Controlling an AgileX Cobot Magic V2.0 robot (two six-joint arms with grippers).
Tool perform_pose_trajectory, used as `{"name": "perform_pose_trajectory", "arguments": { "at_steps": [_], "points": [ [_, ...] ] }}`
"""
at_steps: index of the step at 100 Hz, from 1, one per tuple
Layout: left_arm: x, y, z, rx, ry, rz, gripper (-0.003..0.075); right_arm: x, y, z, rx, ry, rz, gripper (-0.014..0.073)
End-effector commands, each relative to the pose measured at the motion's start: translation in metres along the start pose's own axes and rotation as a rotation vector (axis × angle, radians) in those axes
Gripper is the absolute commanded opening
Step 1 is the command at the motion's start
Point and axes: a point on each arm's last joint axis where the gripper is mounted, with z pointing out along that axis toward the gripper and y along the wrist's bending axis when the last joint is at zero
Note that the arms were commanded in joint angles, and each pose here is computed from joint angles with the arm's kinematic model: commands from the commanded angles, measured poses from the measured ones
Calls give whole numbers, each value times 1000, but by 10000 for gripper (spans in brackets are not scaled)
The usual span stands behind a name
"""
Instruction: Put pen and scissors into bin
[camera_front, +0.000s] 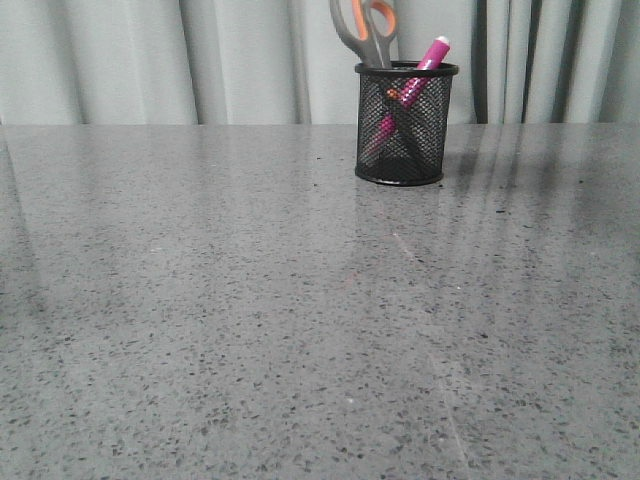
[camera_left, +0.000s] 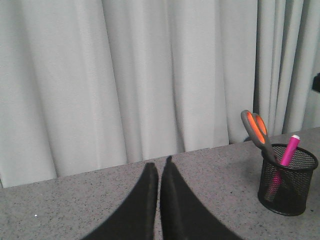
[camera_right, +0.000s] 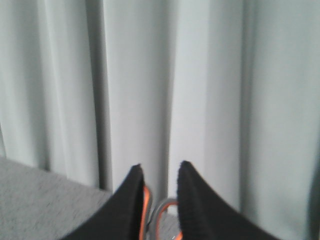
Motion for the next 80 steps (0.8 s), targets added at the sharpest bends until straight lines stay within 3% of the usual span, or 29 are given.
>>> {"name": "perform_pose_trajectory", "arguments": {
  "at_steps": [1, 4, 34, 62, 80],
  "points": [
    [-11, 0, -1, 1, -38, -15, -19, -41, -15, -23, 48, -137, -21, -42],
    [-11, 0, -1, -1, -39, -15, -19, -46, -20, -31, 65, -151, -25, -77],
    [-6, 1, -2, -17, -21, 9, -19, -47, -47, -125, 199, -156, -54, -74],
    [35, -1, -26, -115, 11, 15, -19, -13, -32, -219, 223, -193, -62, -74],
    [64, -9, -55, -163, -33, -17, -19, 22, -23, -259, 215, -159, -58, -74]
  ]
}}
